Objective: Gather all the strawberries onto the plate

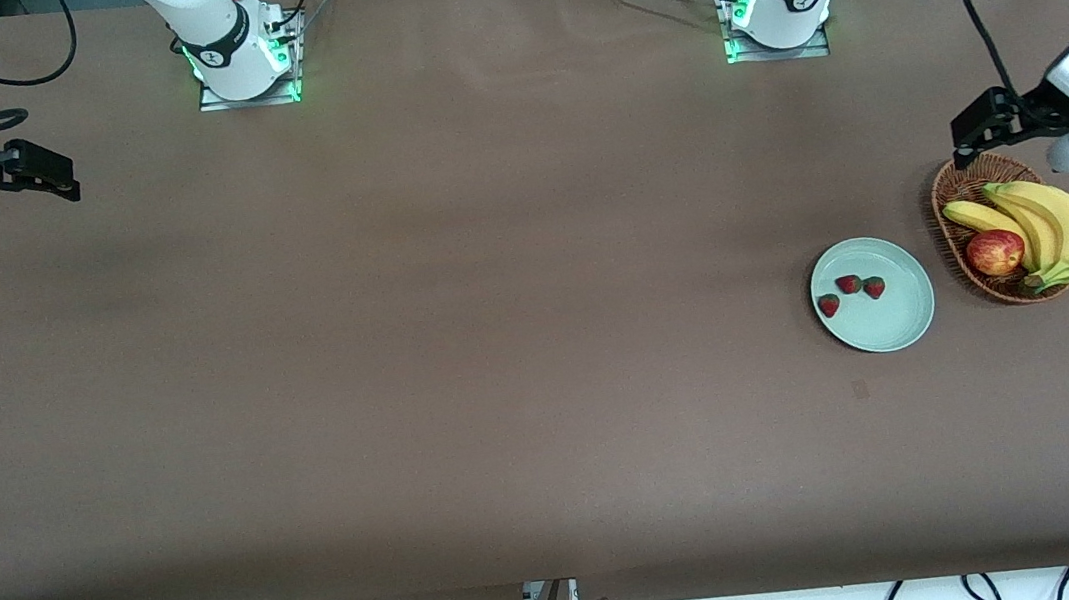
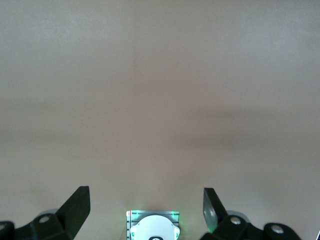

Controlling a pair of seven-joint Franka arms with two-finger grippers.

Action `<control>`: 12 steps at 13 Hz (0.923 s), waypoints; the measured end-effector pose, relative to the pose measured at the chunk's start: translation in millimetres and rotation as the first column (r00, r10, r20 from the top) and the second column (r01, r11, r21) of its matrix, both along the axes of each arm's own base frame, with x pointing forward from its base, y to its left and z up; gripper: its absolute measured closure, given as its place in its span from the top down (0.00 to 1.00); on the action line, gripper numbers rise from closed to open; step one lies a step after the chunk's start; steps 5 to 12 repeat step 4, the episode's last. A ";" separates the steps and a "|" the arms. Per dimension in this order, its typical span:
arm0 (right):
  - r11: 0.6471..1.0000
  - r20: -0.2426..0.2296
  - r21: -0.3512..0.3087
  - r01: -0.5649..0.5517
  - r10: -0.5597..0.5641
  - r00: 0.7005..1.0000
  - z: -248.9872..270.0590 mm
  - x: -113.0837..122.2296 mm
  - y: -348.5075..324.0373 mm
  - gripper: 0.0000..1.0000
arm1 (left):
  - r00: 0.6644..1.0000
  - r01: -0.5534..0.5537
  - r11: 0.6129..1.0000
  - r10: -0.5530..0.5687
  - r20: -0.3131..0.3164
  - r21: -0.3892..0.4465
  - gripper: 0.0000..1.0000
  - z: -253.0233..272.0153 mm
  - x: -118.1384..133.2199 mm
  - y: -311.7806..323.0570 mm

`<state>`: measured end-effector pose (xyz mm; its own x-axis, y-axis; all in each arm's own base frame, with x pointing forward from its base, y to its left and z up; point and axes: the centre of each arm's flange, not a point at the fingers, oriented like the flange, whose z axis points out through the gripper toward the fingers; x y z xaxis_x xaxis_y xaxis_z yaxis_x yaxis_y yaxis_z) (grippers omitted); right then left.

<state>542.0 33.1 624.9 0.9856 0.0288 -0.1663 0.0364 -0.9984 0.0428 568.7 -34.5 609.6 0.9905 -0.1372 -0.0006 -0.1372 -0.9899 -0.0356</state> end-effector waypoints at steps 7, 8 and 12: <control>1.000 0.000 0.000 0.000 0.000 1.000 0.0 0.0 0.2 1.00 | 0.999 -0.004 1.000 0.004 -0.035 0.003 1.00 -9.7 -20.6 0.7; 1.000 0.000 0.000 0.000 0.000 1.000 0.0 0.0 0.2 1.00 | 0.999 -0.004 1.000 0.004 -0.035 0.003 1.00 -9.7 -20.6 0.7; 1.000 0.000 0.000 0.000 0.000 1.000 0.0 0.0 0.2 1.00 | 0.999 -0.004 1.000 0.004 -0.035 0.003 1.00 -9.7 -20.6 0.7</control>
